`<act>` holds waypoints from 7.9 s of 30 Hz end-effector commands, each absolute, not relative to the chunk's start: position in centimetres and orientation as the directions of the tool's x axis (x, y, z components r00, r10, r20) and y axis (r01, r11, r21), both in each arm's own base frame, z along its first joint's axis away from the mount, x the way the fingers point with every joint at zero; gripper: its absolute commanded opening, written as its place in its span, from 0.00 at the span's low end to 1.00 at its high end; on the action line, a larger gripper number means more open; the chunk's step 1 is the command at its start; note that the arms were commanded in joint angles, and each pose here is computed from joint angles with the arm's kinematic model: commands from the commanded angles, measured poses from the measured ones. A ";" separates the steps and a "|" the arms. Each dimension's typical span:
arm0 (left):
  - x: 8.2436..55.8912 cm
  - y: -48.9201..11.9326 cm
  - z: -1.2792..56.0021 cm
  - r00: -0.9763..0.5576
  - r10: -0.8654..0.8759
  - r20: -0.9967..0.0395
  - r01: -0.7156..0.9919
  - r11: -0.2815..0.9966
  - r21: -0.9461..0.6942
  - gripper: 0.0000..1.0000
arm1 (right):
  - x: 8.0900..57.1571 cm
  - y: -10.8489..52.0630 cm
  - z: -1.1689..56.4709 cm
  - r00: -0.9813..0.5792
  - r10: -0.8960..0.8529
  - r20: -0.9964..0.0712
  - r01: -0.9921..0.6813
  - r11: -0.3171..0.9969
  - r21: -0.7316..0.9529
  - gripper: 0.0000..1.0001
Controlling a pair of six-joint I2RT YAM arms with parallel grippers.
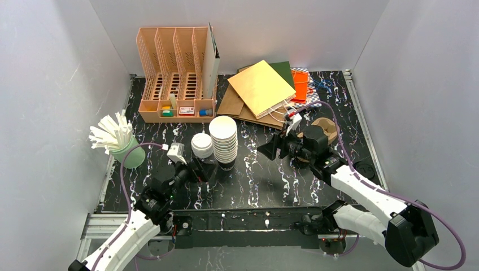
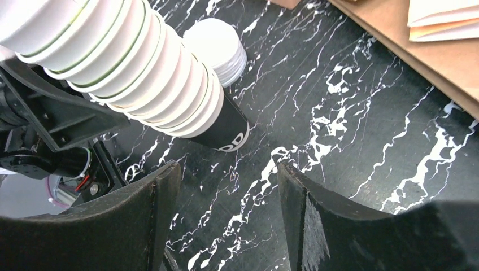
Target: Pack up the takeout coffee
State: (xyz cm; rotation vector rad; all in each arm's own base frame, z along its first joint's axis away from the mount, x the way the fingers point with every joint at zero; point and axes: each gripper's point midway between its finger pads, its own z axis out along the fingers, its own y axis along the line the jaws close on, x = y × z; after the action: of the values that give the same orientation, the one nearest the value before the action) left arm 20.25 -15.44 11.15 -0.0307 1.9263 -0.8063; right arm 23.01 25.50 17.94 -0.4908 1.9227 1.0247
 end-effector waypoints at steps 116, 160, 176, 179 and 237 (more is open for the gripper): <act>24.6 -13.6 10.6 -0.525 -0.394 -0.754 -0.008 0.889 -0.459 0.98 | 45.4 19.6 16.1 -0.643 0.451 -0.619 -0.017 0.800 0.600 0.73; 22.8 -19.9 25.1 -0.460 -0.042 -0.887 0.479 0.829 -0.288 0.94 | 44.0 21.0 26.2 -0.609 0.398 -0.686 -0.160 0.786 0.597 0.01; 24.2 -32.4 31.7 -0.309 0.217 -0.926 0.795 0.593 -0.127 0.80 | 30.6 20.4 29.9 -0.688 0.243 -0.684 -0.268 0.791 0.550 0.29; 25.0 -34.0 29.8 -0.288 0.288 -0.913 0.793 0.606 -0.059 0.80 | 30.2 17.9 28.4 -0.642 0.280 -0.714 -0.192 0.842 0.503 0.49; 31.7 -41.5 32.0 -0.204 0.337 -0.919 0.824 0.566 0.024 0.00 | 25.3 15.1 29.8 -0.409 0.310 -0.858 -0.354 0.813 0.462 0.48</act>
State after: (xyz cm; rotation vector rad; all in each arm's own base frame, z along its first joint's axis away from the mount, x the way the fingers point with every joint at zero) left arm 32.17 -41.62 27.44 1.1411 1.7793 -0.4849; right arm 26.20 11.78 26.90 0.1625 1.9638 0.5288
